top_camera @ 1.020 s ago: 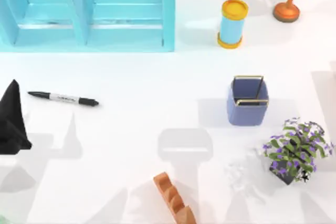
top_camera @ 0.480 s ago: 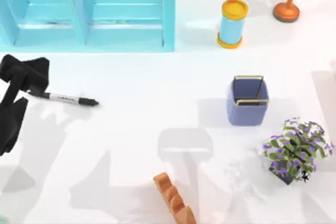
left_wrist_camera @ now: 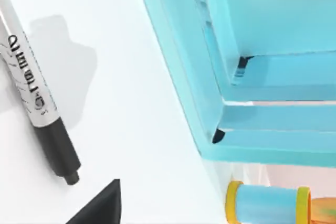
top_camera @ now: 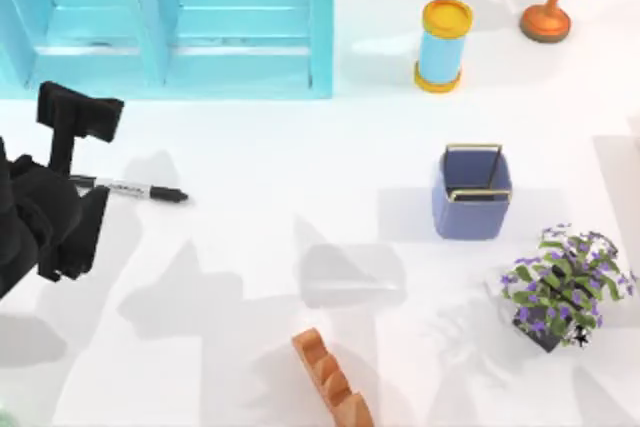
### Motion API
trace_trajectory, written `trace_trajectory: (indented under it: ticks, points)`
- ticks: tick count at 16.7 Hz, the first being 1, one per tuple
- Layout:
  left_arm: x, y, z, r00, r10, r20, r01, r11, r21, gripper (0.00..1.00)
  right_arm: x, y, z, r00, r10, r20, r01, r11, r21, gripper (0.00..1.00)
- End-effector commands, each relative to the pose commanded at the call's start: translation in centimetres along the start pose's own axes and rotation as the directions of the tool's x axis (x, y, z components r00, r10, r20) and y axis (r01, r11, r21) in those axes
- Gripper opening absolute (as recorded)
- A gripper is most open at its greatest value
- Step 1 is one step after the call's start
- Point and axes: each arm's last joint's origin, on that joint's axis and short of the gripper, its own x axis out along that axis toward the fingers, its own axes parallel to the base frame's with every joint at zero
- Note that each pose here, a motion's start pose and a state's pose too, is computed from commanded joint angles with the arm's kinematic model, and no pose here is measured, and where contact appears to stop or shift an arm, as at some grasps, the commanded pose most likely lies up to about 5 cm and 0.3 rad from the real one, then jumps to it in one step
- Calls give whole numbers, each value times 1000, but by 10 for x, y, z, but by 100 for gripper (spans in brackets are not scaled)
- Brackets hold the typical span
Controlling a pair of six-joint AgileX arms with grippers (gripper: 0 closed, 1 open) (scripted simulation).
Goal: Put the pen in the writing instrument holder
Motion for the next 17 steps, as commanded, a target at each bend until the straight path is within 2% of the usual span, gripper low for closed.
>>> trace_trajectory:
  ticks: [3,6,13,17]
  points:
    - [17,30,1,995,102,13,-99,984,-151,100,0,0,0,1000,0,0,0,1000,0,100]
    - [18,54,2,982,187,21,-177,956,-234,100,0,0,0,1000,0,0,0,1000,0,100]
    - [21,54,1,981,192,19,-182,954,-237,100,0,0,0,1000,0,0,0,1000,0,100]
    - [51,55,4,981,193,22,-183,953,-240,100,0,0,0,1000,0,0,0,1000,0,100]
